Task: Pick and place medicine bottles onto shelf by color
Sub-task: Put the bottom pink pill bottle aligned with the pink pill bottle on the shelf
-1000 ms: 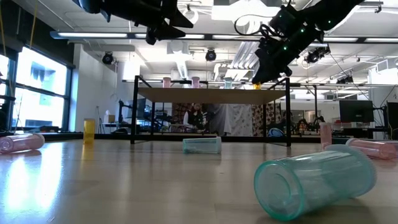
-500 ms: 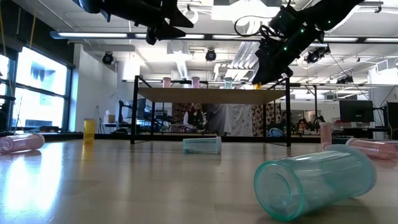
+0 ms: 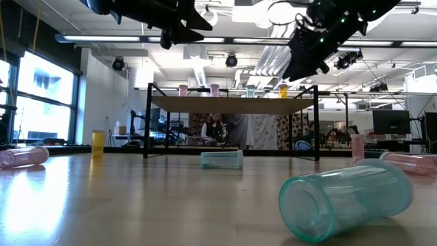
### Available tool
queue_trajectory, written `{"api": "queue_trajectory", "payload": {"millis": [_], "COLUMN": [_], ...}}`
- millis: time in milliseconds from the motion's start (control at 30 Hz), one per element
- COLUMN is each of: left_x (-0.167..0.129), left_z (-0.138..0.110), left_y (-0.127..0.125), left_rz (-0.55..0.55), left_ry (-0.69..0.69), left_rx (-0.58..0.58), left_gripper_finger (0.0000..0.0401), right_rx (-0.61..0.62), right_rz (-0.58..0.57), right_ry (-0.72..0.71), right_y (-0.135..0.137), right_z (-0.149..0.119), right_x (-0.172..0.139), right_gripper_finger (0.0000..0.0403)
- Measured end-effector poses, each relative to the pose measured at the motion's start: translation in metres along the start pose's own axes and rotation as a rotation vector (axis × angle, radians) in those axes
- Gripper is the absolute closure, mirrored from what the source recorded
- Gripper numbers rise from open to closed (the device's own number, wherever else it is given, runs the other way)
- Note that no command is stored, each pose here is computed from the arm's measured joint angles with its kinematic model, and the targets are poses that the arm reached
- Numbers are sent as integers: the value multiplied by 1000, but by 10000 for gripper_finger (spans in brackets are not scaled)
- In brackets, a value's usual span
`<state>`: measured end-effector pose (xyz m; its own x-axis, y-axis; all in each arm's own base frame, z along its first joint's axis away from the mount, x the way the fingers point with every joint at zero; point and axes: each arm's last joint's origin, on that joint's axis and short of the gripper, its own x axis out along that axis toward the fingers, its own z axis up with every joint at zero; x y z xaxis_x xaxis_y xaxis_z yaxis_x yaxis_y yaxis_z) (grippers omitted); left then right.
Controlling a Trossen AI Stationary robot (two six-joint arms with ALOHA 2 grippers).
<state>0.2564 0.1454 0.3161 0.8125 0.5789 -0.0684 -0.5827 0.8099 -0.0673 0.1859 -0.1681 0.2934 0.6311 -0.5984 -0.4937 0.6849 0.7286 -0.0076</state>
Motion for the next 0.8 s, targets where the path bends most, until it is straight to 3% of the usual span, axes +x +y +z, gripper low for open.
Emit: {"api": "queue_trajectory", "payload": {"millis": [167, 333, 600, 800], "left_x": [0, 0, -1, -1], "left_z": [0, -1, -10, -14], "left_y": [0, 0, -1, -2], "left_rz": [0, -1, -55, -73], "left_ry": [0, 6, 101, 154], "left_rx": [0, 0, 6, -15], "left_gripper_finger": [169, 169, 169, 169], "right_rx": [88, 208, 519, 649], "right_rz": [6, 130, 373, 400], "right_ry": [-40, 23, 355, 593], "right_y": [0, 13, 51, 78], "right_z": [4, -3, -27, -44], "right_x": [-22, -45, -73, -86], "right_gripper_finger": [228, 229, 231, 231]}}
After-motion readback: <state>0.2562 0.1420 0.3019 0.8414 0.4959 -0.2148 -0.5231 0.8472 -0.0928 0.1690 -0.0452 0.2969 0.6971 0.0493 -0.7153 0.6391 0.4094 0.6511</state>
